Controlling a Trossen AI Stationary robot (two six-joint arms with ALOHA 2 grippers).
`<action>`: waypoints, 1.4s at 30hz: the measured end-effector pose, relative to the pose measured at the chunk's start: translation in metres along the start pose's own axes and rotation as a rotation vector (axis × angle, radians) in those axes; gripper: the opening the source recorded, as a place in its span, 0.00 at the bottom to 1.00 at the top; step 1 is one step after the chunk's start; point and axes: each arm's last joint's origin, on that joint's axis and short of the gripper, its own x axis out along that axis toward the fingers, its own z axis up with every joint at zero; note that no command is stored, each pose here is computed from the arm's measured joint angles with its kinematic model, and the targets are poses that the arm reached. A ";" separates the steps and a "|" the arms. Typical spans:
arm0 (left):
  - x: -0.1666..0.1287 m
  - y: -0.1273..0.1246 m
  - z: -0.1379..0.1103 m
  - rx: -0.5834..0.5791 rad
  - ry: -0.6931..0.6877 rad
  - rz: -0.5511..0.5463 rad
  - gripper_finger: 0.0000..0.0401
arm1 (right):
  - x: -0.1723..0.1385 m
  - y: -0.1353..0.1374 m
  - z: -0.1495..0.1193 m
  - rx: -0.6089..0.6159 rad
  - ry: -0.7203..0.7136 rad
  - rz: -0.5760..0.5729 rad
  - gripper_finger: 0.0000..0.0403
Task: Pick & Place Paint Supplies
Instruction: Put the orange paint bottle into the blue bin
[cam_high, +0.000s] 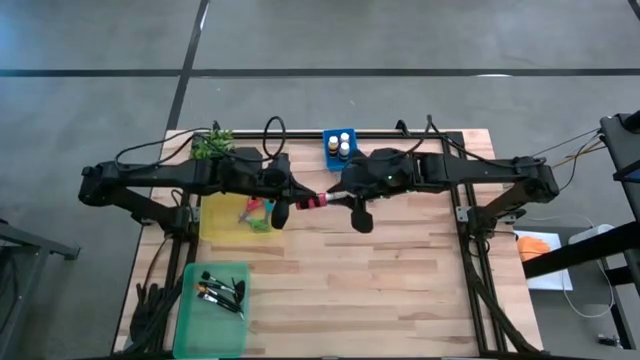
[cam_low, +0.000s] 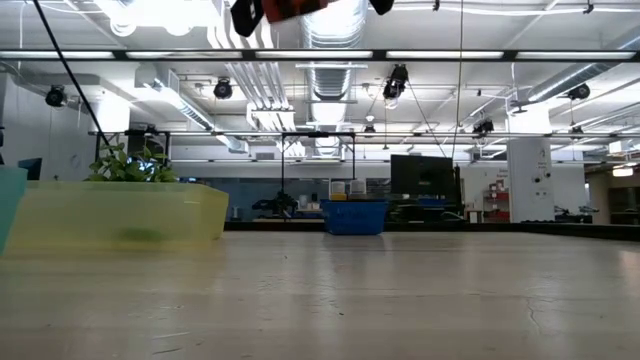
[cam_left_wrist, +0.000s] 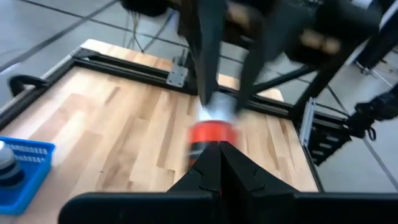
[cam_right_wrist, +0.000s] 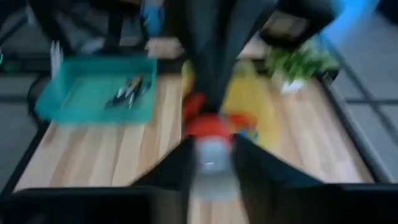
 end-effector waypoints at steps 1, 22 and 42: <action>0.001 0.000 -0.001 0.001 0.005 -0.004 0.01 | 0.000 0.000 0.002 0.008 -0.025 -0.004 0.18; 0.015 0.009 -0.033 0.074 0.198 0.089 0.17 | -0.026 0.016 0.006 0.200 -0.046 0.051 0.03; 0.110 0.042 -0.103 0.139 0.319 0.169 0.40 | -0.082 0.016 -0.019 0.343 0.134 -0.068 0.48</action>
